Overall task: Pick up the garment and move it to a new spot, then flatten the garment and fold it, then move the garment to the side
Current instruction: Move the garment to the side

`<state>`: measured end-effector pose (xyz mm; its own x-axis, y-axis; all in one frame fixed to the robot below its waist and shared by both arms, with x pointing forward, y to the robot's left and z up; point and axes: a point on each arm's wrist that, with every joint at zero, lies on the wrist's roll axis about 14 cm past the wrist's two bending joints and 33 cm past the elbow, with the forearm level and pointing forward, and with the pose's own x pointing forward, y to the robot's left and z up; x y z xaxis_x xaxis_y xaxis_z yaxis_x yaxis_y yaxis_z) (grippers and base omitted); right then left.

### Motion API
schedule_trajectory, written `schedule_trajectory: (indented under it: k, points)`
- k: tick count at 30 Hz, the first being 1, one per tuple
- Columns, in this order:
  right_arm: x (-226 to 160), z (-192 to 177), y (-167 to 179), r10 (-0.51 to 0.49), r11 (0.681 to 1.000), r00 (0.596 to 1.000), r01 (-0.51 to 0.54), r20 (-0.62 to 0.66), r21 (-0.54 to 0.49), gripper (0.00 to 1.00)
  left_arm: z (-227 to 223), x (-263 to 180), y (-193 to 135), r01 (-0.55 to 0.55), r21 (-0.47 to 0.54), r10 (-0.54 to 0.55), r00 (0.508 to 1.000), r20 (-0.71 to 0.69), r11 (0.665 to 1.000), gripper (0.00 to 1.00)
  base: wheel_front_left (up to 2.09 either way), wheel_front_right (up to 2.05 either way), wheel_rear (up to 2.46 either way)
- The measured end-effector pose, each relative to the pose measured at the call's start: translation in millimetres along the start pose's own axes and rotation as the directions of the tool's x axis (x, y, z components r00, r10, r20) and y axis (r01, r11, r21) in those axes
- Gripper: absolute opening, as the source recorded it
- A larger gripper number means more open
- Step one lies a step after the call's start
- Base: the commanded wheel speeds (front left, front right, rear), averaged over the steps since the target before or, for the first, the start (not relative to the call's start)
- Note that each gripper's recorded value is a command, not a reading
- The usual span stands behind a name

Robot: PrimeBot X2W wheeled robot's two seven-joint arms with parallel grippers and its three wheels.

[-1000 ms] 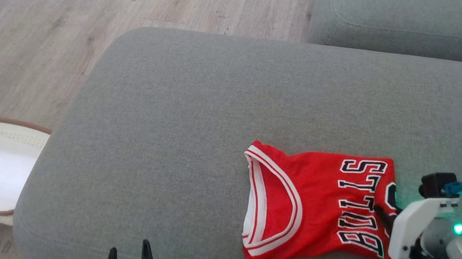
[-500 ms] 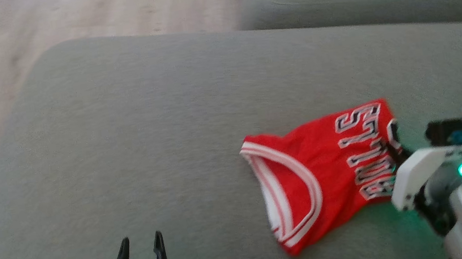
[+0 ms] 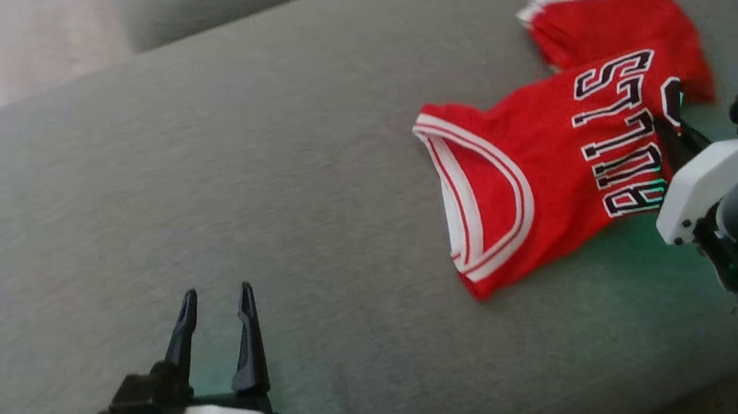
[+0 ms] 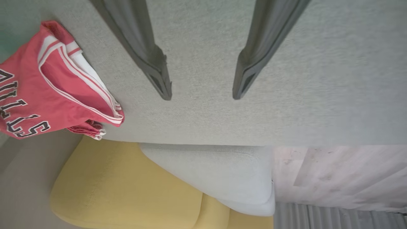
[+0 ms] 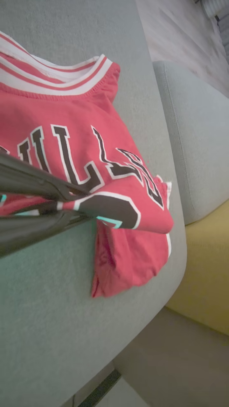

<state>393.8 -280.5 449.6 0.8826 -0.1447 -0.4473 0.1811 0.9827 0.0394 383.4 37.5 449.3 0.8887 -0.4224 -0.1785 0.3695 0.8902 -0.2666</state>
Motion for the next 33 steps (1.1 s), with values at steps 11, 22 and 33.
schedule_trajectory:
  k: [11, 22, 33]
  points:
    - [1, -4, -19, -0.059, 0.998, 0.998, 0.059, -0.010, 0.015, 0.00, -33, 27, -23, 0.101, -0.018, -0.103, 0.990, -0.101, 0.995, 1.00, 0.00, 0.00, 0.00]
    - [36, 90, 40, 0.088, 0.995, 0.990, -0.082, 0.113, -0.053, 0.00, -23, 12, 3, 0.008, -0.002, -0.008, 0.997, -0.072, 1.000, 1.00, 0.00, 0.00, 0.00]
    - [59, 131, 11, 0.008, 1.000, 0.989, -0.007, 0.145, -0.005, 0.00, -23, -1, 25, -0.065, -0.010, 0.064, 0.996, -0.063, 0.998, 1.00, 0.00, 0.00, 0.00]
